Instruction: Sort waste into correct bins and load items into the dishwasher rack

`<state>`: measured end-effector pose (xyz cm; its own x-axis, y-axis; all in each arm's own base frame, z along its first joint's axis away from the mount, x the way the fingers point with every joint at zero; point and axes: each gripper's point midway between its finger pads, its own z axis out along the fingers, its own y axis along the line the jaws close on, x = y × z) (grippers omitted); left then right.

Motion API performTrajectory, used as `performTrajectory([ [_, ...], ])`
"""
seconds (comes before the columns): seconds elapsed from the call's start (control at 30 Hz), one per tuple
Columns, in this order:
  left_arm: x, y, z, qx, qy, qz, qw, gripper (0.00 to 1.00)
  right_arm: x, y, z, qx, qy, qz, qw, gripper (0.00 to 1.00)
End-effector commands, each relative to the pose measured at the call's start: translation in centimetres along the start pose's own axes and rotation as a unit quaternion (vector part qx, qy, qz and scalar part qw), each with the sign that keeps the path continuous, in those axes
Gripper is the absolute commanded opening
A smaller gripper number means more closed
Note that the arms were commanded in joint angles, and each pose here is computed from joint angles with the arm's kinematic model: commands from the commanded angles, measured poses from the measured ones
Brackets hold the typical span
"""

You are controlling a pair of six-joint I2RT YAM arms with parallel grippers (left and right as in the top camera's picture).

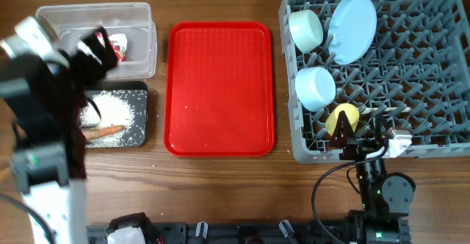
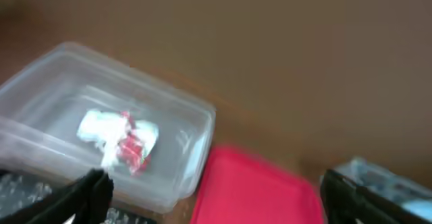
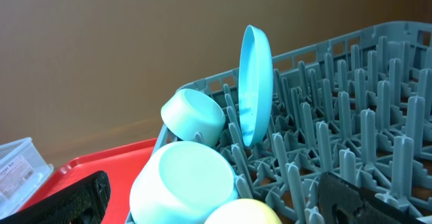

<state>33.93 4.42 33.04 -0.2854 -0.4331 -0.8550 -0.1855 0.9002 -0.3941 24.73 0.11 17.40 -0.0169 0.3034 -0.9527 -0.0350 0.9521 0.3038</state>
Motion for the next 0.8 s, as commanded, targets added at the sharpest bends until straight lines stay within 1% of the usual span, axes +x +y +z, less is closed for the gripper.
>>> performTrajectory([
  [0.0,7.4,0.7,-0.5,0.061,-0.005,0.045,0.997,1.00,0.1,0.4,0.0,-0.010,0.002,-0.009,1.000,1.00],
  [0.13,12.8,1.4,-1.6,0.092,-0.036,0.057,0.993,1.00,0.1,0.4,0.0,-0.010,0.002,-0.009,1.000,1.00],
  [0.33,17.2,2.8,-2.9,0.102,-0.077,0.066,0.990,1.00,0.1,0.4,0.0,-0.010,0.002,-0.009,1.000,1.00],
  [0.47,18.0,3.3,-3.2,0.108,-0.101,0.068,0.987,1.00,0.1,0.4,0.0,-0.010,0.002,-0.009,1.000,1.00],
  [0.67,17.8,3.3,-3.6,0.118,-0.142,0.072,0.980,1.00,0.1,0.4,0.0,-0.010,0.002,-0.009,1.000,1.00],
  [0.77,18.0,3.4,-3.6,0.114,-0.139,0.071,0.981,1.00,0.1,0.4,0.0,-0.010,0.002,-0.008,1.000,1.00],
])
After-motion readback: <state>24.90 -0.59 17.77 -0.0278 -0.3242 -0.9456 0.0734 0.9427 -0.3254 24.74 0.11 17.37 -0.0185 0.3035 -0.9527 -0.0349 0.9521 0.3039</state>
